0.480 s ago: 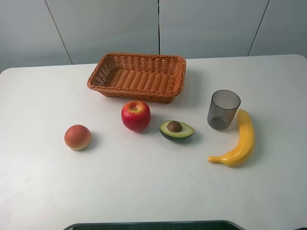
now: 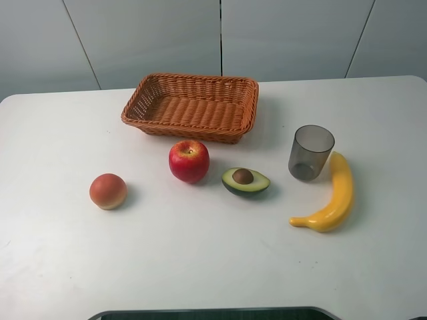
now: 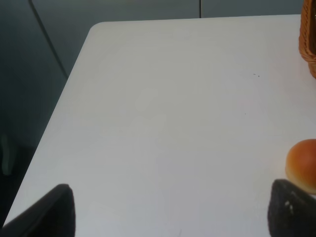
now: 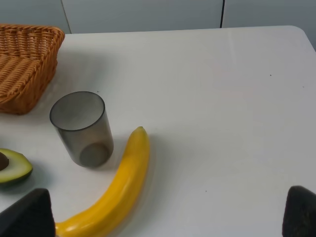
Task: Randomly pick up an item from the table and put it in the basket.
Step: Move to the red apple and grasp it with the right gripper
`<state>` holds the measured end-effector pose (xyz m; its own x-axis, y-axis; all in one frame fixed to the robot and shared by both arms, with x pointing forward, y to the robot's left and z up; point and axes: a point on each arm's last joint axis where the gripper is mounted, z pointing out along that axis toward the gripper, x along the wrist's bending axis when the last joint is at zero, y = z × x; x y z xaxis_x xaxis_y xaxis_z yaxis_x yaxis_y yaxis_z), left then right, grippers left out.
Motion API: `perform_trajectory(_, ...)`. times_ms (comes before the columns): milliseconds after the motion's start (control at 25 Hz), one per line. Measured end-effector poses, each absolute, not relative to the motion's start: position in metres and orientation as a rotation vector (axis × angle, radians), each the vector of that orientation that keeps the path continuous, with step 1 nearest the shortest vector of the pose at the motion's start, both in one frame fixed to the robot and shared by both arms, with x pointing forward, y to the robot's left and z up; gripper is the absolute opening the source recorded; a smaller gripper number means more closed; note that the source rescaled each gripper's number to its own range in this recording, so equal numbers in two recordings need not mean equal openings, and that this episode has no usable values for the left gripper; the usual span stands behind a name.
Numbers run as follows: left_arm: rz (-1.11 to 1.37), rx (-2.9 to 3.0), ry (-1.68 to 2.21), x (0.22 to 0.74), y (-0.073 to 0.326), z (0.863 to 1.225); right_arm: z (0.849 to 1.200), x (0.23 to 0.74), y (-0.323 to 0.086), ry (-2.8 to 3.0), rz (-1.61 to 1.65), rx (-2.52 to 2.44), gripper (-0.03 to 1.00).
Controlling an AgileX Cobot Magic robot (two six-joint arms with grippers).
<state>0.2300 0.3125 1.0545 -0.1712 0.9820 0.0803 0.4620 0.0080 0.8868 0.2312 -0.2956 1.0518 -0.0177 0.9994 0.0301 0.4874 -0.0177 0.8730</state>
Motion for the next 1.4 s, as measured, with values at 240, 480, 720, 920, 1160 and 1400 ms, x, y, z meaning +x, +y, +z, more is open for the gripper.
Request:
perform_trajectory(240, 1.112, 1.493, 1.689, 0.230, 0.313, 1.055, 1.052, 0.231, -0.296, 1.583, 0.961, 1.583, 1.00)
perform_trajectory(480, 1.112, 1.493, 1.689, 0.230, 0.313, 1.055, 1.052, 0.231, -0.296, 1.580, 0.953, 1.581, 1.00)
perform_trajectory(720, 1.112, 1.493, 1.689, 0.230, 0.313, 1.055, 1.058, 0.236, -0.289, 1.660, 0.998, 1.650, 1.00)
perform_trajectory(920, 1.112, 1.493, 1.689, 0.230, 0.313, 1.055, 1.088, 0.265, -0.289, 1.740, 0.921, 1.741, 1.00)
perform_trajectory(1160, 1.112, 1.493, 1.689, 0.230, 0.313, 1.055, 1.108, 0.309, -0.287, 1.811, 0.867, 1.835, 1.00)
perform_trajectory(1400, 1.112, 1.493, 1.689, 0.230, 0.313, 1.055, 1.108, 0.336, -0.274, 1.955, 0.897, 1.760, 1.00)
